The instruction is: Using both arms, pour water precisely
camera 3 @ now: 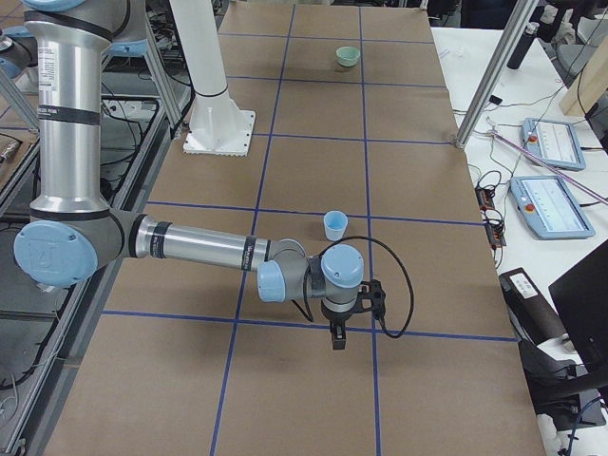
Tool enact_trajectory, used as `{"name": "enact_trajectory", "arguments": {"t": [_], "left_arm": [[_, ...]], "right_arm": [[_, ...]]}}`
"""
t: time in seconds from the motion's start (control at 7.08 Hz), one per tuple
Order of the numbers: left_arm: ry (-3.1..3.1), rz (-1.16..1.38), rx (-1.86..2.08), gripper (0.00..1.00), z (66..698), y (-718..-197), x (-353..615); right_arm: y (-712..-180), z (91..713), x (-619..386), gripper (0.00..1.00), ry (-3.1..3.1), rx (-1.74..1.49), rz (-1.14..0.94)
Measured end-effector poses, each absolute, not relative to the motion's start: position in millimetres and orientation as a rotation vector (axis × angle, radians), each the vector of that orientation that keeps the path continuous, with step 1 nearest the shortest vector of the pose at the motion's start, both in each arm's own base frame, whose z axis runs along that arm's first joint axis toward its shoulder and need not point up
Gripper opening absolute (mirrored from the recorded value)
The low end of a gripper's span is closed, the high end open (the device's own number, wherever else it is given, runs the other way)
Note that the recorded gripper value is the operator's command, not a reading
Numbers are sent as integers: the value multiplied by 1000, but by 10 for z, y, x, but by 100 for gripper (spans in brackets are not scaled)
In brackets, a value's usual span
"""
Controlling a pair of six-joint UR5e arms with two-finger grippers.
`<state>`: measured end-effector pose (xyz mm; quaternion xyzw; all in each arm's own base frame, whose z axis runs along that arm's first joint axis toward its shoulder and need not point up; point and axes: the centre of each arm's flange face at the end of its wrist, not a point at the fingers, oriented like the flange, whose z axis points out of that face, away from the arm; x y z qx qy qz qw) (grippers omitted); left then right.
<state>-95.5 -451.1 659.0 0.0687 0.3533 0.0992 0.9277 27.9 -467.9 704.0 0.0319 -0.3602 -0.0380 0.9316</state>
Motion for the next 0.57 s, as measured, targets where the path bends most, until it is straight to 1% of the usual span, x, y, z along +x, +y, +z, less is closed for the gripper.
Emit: {"name": "enact_trajectory", "arguments": {"t": [0.57], "left_arm": [[713, 203, 141, 100, 6586, -4494, -966]], "right_arm": [[-4654, 7077, 282, 100, -736, 58, -75]]}}
